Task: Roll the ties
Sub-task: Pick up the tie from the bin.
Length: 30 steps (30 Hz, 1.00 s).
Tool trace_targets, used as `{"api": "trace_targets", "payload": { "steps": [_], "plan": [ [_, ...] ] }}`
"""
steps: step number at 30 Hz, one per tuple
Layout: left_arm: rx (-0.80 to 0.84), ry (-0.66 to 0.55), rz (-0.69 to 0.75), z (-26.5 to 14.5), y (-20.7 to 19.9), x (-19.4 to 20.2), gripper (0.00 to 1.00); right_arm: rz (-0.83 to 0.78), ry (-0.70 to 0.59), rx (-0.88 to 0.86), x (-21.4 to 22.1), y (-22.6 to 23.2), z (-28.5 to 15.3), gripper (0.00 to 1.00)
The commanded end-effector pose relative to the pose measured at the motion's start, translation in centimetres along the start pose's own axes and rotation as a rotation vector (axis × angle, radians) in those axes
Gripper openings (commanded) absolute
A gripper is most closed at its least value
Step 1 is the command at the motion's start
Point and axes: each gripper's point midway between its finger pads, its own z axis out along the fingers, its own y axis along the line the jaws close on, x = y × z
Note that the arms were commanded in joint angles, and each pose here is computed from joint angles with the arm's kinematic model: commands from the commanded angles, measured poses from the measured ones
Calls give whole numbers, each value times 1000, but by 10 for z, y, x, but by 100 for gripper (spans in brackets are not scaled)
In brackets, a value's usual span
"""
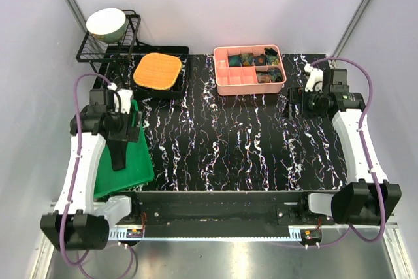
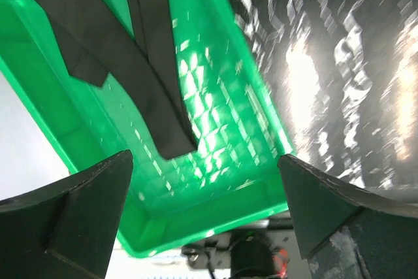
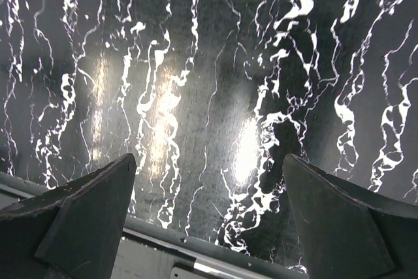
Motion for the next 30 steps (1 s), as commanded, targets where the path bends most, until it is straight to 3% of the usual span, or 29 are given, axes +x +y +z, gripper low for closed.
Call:
{"api": "trace_targets", "payload": {
  "steps": [1, 7, 11, 30],
  "plan": [
    [-4, 186, 125, 21, 14, 40, 99, -7, 36, -20, 7, -1, 8, 100],
    [55, 304, 164, 43, 25, 74, 99, -15, 62, -42, 12, 1, 12, 100],
    [93, 371, 117, 65, 34, 89, 99, -7, 75, -48, 16, 1, 14, 100],
    [210, 510, -13, 134, 52, 125, 99, 2, 107, -22, 21, -4, 15, 100]
  ]
}}
